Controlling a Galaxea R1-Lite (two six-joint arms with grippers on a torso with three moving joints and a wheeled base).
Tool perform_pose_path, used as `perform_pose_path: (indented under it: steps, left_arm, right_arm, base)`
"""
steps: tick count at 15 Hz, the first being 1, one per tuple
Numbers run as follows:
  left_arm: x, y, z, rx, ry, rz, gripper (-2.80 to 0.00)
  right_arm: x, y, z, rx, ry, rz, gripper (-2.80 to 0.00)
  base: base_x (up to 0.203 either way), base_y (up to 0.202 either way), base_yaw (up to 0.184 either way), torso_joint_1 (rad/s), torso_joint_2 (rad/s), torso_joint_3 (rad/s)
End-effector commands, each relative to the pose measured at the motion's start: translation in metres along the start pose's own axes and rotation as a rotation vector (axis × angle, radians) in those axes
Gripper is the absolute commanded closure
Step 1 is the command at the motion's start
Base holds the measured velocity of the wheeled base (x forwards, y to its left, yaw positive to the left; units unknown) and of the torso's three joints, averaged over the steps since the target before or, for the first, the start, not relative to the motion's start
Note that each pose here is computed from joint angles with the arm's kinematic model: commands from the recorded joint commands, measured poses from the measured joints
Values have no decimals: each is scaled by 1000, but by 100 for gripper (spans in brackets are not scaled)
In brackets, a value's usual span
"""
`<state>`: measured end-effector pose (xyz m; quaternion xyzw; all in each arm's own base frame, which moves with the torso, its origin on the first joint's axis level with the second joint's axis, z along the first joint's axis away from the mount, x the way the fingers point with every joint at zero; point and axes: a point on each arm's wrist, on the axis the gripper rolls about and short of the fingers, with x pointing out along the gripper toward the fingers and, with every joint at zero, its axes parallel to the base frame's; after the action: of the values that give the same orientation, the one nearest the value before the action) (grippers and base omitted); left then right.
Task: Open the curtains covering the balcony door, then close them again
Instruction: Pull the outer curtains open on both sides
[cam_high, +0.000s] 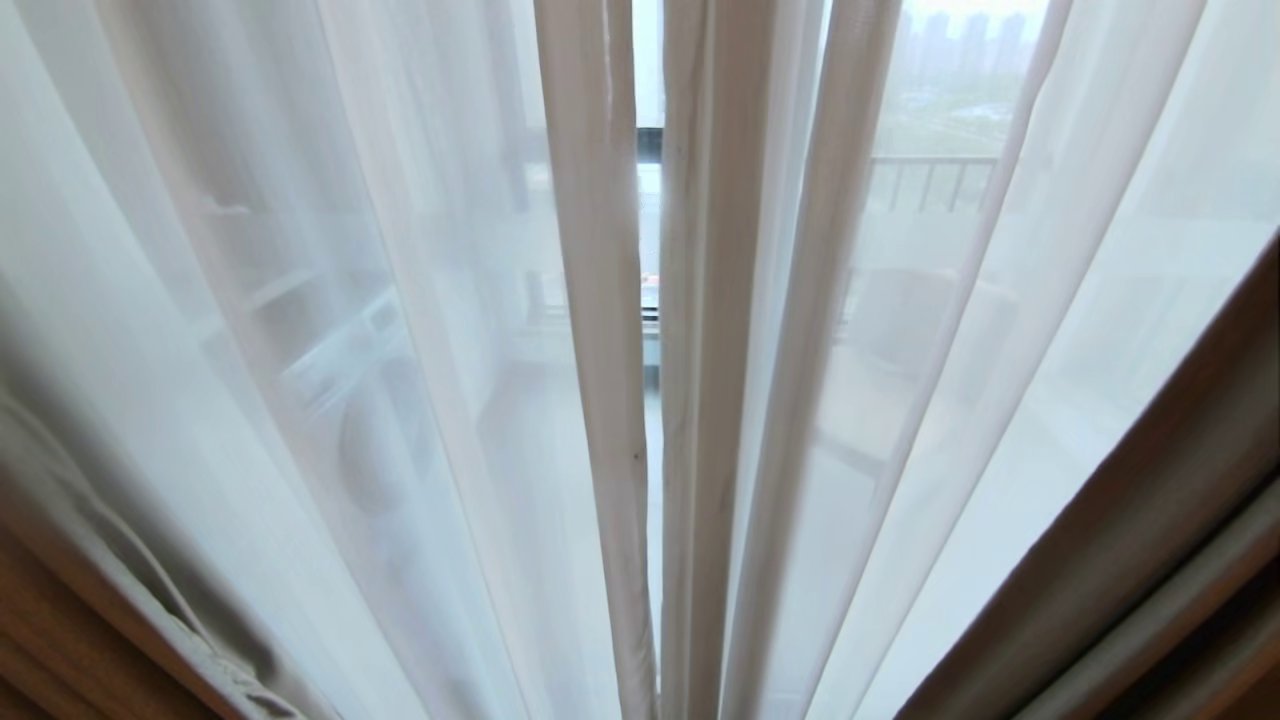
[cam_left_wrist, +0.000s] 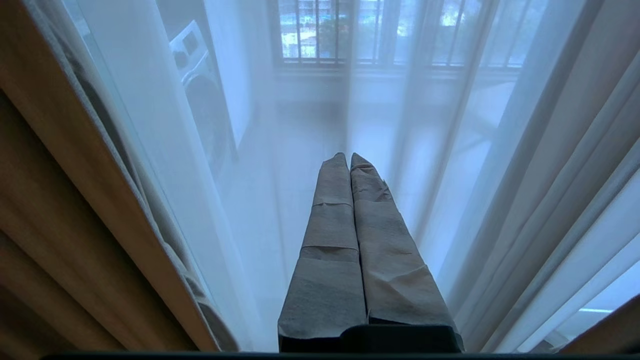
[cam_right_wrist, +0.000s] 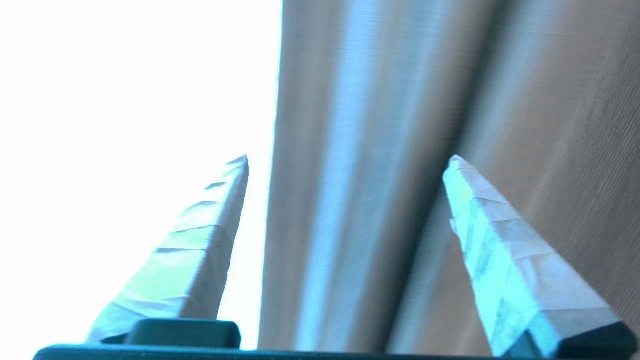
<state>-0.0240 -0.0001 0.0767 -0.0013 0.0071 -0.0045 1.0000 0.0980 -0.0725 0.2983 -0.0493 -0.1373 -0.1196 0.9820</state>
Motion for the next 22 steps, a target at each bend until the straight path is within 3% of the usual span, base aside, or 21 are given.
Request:
perform_pose_path:
  steps: [1, 5, 9, 13, 16, 17, 22]
  left_arm:
    - [0, 0, 0, 0, 0, 0, 0]
    - [0, 0, 0, 0, 0, 0, 0]
    - [0, 0, 0, 0, 0, 0, 0]
    - [0, 0, 0, 0, 0, 0, 0]
    - [0, 0, 0, 0, 0, 0, 0]
    - [0, 0, 0, 0, 0, 0, 0]
    - [0, 0, 0, 0, 0, 0, 0]
  right_arm:
    - [-39, 17, 7, -58, -76, -26, -280]
    - [-78, 36, -7, -129, -101, -42, -280]
    - [-78, 39, -21, -139, -46, 0, -280]
    - [-78, 49, -48, -76, 137, -14, -280]
    - [-82, 55, -63, -84, 263, -35, -280]
    - [-82, 56, -66, -87, 278, -33, 0]
    - [-83, 57, -70, -80, 291, 23, 0]
  base:
    - [0, 0, 0, 0, 0, 0]
    - [0, 0, 0, 0, 0, 0]
    - [0, 0, 0, 0, 0, 0]
    - [0, 0, 0, 0, 0, 0]
    - [0, 0, 0, 0, 0, 0]
    - [0, 0, 0, 0, 0, 0]
    - [0, 0, 0, 0, 0, 0]
